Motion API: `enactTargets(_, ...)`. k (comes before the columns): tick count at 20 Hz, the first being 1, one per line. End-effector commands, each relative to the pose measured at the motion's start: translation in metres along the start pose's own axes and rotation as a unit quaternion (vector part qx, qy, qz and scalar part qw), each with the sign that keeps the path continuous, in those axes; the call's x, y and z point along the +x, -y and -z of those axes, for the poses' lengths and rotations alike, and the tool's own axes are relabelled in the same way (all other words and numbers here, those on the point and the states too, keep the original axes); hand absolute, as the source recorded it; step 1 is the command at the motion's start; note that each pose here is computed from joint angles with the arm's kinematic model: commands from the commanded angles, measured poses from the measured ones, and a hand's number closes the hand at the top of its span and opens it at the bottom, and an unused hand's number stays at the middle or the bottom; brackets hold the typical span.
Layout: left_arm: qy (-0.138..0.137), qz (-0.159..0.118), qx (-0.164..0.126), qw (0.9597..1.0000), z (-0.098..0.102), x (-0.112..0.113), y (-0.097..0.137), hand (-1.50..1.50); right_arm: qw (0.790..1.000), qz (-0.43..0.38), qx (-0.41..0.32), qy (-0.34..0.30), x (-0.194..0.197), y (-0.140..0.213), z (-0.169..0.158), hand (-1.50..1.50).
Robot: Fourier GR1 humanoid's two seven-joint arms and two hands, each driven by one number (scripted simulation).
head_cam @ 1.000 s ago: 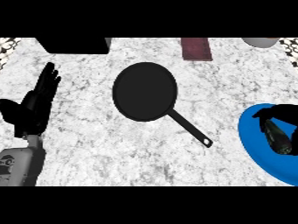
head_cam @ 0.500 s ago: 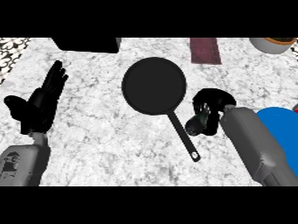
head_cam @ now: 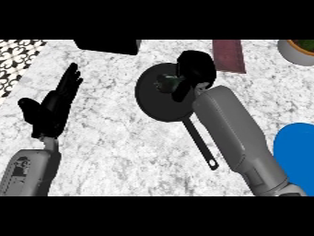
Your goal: Pick the eggplant from the plate and place it in the pan
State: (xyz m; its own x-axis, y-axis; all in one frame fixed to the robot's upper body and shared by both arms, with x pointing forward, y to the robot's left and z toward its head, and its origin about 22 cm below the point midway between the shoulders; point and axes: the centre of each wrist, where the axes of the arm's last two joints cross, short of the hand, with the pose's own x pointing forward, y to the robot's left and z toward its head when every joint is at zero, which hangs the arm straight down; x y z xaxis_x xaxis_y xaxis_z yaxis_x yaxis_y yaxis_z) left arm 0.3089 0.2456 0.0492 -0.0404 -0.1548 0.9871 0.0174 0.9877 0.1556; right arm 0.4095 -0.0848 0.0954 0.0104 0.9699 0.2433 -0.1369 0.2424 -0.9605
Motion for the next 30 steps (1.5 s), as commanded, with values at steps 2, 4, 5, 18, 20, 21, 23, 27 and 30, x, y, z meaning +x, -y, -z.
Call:
enactTargets(2, 0.010, 0.001, -0.028, 0.9996, 0.005, 0.005, 0.014, 0.00, 0.984, 0.043, -0.147, -0.087, 0.048, 0.042, -0.007, 1.50)
enactTargets(4, 0.011, -0.005, -0.028, 0.9995, 0.009, 0.009, 0.016, 0.00, 0.974, 0.055, -0.188, -0.117, 0.059, 0.044, -0.012, 1.50)
enactTargets(5, 0.008, -0.005, -0.037, 0.9993, 0.009, 0.007, 0.021, 0.00, 0.969, 0.063, -0.201, -0.130, 0.069, 0.053, -0.013, 1.50)
enactTargets(18, 0.022, -0.002, -0.004, 0.9998, 0.015, 0.012, 0.016, 0.00, 0.907, 0.155, -0.312, -0.236, 0.087, 0.031, -0.017, 1.50)
enactTargets(20, 0.021, 0.001, 0.005, 0.9998, 0.017, 0.015, 0.016, 0.00, 0.907, 0.155, -0.317, -0.230, 0.075, 0.010, -0.017, 1.50)
enactTargets(21, 0.013, -0.002, 0.005, 0.9999, 0.009, 0.007, 0.012, 0.00, 0.909, 0.139, -0.310, -0.240, 0.070, 0.000, -0.016, 1.50)
enactTargets(23, 0.018, 0.005, 0.011, 0.9998, 0.014, 0.010, -0.002, 0.00, 0.910, 0.110, -0.314, -0.247, 0.068, -0.002, -0.010, 1.50)
enactTargets(27, 0.002, 0.008, 0.023, 0.9997, 0.000, -0.005, -0.016, 0.00, 0.905, 0.067, -0.319, -0.274, 0.041, -0.031, -0.003, 1.50)
enactTargets(30, 0.007, -0.001, 0.035, 0.9993, 0.000, -0.009, -0.005, 0.00, 0.905, 0.077, -0.321, -0.269, 0.019, -0.043, 0.004, 1.50)
